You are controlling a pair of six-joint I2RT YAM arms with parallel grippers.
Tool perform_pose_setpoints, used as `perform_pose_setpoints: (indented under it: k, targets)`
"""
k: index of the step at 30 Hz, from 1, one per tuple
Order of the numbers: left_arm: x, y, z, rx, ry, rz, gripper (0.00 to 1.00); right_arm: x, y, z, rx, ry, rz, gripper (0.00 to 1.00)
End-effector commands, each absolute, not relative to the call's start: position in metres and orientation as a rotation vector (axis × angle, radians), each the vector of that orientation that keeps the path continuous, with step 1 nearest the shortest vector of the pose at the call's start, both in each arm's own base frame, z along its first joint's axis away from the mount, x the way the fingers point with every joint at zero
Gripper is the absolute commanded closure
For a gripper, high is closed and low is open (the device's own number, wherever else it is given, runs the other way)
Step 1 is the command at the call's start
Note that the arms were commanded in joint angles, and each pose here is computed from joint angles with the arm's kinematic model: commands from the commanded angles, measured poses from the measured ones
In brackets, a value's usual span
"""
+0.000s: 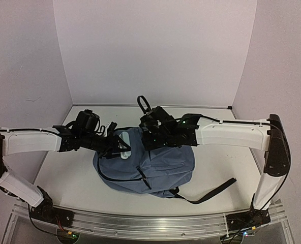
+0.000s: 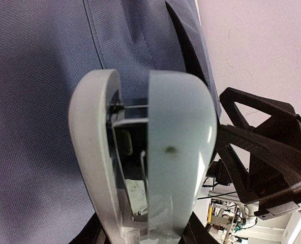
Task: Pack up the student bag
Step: Place the stationery in the student bag.
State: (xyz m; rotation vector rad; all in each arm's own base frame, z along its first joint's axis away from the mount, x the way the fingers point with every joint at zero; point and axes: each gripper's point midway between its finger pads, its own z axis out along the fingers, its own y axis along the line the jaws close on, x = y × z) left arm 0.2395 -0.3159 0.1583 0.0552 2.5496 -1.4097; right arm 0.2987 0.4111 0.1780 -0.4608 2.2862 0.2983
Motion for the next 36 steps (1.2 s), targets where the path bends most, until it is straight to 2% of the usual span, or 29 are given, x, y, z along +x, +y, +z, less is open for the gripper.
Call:
perform_pose_setpoints:
  k: [1, 5, 8, 15, 22, 31, 36]
  targets:
    - [0.246, -0.331, 0.191, 0.185, 2.462, -1.487, 1.0, 0.306, 0.409, 0.181, -0.44, 2.278, 0.219, 0.63]
    - [0.245, -0.335, 0.193, 0.22, 2.462, -1.515, 1.0, 0.308, 0.408, 0.191, -0.407, 2.261, 0.227, 0.87]
    - [0.242, -0.345, 0.201, 0.295, 2.42, -1.596, 1.0, 0.309, 0.405, 0.207, -0.371, 2.237, 0.257, 1.0]
    - [0.234, -0.369, 0.23, 0.516, 2.286, -1.828, 1.0, 0.306, 0.4, 0.232, -0.317, 2.188, 0.335, 1.0]
    - [0.235, -0.386, 0.2, 0.503, 2.418, -1.974, 1.0, 0.305, 0.403, 0.238, -0.29, 2.176, 0.39, 1.0]
    - [0.246, -0.402, 0.165, 0.479, 2.561, -1.963, 1.0, 0.305, 0.406, 0.251, -0.264, 2.142, 0.448, 1.0]
    - [0.266, -0.414, 0.17, 0.495, 2.504, -1.924, 1.0, 0.3, 0.413, 0.251, -0.289, 2.139, 0.51, 1.0]
